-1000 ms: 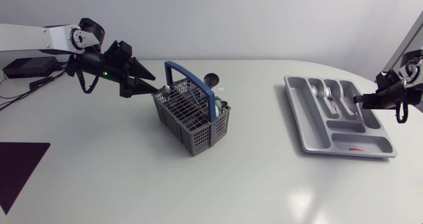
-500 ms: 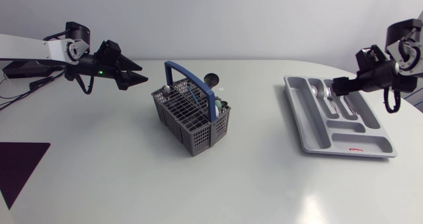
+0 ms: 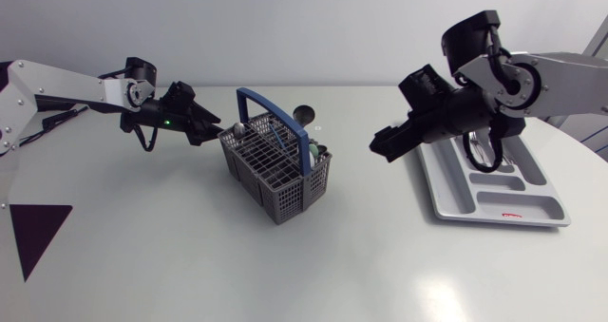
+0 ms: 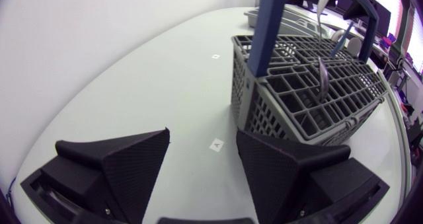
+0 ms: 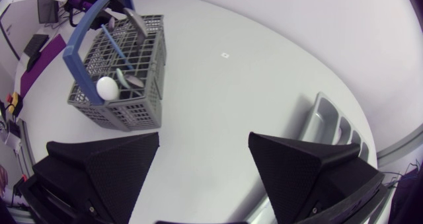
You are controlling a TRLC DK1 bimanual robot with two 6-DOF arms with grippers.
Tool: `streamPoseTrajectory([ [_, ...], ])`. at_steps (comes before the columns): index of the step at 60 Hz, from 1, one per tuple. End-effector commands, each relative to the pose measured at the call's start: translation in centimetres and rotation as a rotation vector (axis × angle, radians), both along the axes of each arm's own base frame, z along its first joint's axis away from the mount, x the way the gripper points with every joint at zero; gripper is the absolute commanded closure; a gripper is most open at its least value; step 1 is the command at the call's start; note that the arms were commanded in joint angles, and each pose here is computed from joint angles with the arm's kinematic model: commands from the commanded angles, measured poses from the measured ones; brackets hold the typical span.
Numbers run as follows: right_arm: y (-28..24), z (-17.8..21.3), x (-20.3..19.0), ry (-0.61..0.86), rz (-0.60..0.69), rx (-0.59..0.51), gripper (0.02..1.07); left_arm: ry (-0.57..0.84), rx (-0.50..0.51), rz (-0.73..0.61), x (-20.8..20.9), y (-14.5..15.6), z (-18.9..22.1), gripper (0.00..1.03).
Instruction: Unload the cutlery basket into the drawer organizer.
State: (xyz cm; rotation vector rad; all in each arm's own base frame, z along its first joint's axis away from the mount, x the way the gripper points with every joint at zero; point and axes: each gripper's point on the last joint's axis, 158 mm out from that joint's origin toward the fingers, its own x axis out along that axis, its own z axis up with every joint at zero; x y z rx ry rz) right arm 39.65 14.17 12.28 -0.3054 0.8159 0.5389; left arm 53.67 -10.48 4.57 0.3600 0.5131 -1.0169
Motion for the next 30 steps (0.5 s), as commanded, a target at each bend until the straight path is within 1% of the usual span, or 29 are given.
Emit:
streamPoseTrajectory([
  [1,1.5,-2.7,-1.6,0.088,0.033,0.002,0.10,0.032,-0.016,-0.048,-2.1,-1.4,-0.2,0.28],
  [8,3.2,-4.4,-2.5,0.131,0.078,-0.007,0.10,0.033,-0.010,-0.098,-4.3,-2.5,0.1,0.28],
  [18,5.0,-6.9,-3.3,0.184,0.128,-0.025,0.10,0.050,-0.029,-0.135,-6.7,-3.8,0.6,0.28],
  [23,5.5,-7.8,-3.1,0.196,0.133,-0.030,0.10,0.065,-0.025,-0.168,-8.5,-4.8,0.4,0.28],
  [30,5.5,-8.0,-2.2,0.179,0.125,-0.032,0.10,0.093,-0.019,-0.219,-11.8,-6.5,-0.1,0.28],
])
